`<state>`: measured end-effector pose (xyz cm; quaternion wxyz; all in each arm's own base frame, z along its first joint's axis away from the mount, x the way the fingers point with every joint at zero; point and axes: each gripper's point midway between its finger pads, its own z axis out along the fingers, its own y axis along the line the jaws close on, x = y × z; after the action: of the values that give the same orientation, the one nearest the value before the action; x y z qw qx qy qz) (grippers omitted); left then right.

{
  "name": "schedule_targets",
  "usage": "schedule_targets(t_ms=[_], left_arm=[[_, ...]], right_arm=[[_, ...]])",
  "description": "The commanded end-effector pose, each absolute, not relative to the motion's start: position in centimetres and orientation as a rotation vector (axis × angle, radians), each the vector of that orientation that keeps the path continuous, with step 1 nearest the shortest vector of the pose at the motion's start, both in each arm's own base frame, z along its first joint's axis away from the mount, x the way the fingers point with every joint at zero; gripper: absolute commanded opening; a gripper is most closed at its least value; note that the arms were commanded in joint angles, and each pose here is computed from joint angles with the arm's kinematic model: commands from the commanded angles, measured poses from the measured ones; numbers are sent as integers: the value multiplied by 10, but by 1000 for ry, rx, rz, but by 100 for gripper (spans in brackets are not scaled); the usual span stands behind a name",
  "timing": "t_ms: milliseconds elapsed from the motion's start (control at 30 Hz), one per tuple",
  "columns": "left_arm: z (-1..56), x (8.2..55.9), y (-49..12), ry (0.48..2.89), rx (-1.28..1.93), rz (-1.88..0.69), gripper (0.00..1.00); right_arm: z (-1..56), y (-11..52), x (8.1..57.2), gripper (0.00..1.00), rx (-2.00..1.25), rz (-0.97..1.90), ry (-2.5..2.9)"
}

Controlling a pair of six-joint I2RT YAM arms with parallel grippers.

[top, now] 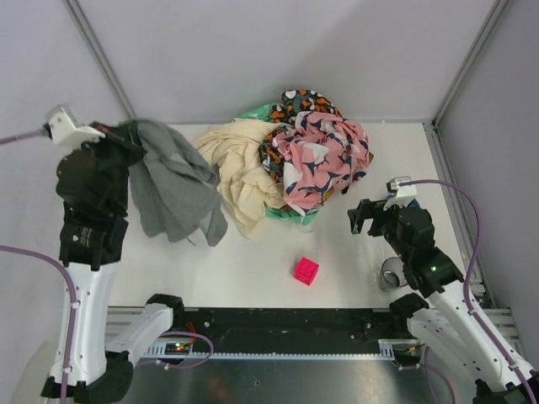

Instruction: Pick out a specific cloth from the pile

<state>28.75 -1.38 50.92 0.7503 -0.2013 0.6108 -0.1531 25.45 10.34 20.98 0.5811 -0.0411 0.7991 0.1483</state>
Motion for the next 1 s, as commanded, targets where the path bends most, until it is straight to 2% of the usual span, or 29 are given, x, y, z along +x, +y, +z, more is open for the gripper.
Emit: schedule_targets(t_ms=[0, 233, 633, 667, 700, 733, 767, 800, 833, 867, 967], left_arm=[[481, 262, 36, 1250, -688, -170, 1], [398, 247, 70, 1340, -911, 29, 1], [253, 253, 64, 1600, -1046, 115, 1], [236, 254, 60, 1643, -1052, 110, 4], [219, 255, 55, 1690, -1056, 100, 15], [203, 257, 49, 1744, -1054, 90, 35], [190, 257, 44, 1793, -1047, 84, 66], [181, 258, 40, 1837, -1040, 78, 83], [175, 257, 36, 1875, -1030, 74, 91], [174, 257, 33, 1903, -1015, 66, 95], [197, 258, 23, 1933, -951, 4, 99]], right_arm=[[218, 105, 257, 99, -91, 360, 1837], [215, 103, 259, 99, -82, 343, 1847], [220, 95, 257, 99, -25, 328, 1829], [220, 94, 256, 99, -19, 327, 1826], [221, 93, 256, 99, -13, 327, 1823], [222, 92, 256, 99, -5, 325, 1819], [223, 91, 256, 99, 4, 324, 1815], [225, 90, 255, 99, 14, 323, 1810], [226, 89, 255, 99, 25, 324, 1805], [226, 86, 254, 99, 38, 318, 1801], [231, 79, 253, 99, 86, 304, 1782]])
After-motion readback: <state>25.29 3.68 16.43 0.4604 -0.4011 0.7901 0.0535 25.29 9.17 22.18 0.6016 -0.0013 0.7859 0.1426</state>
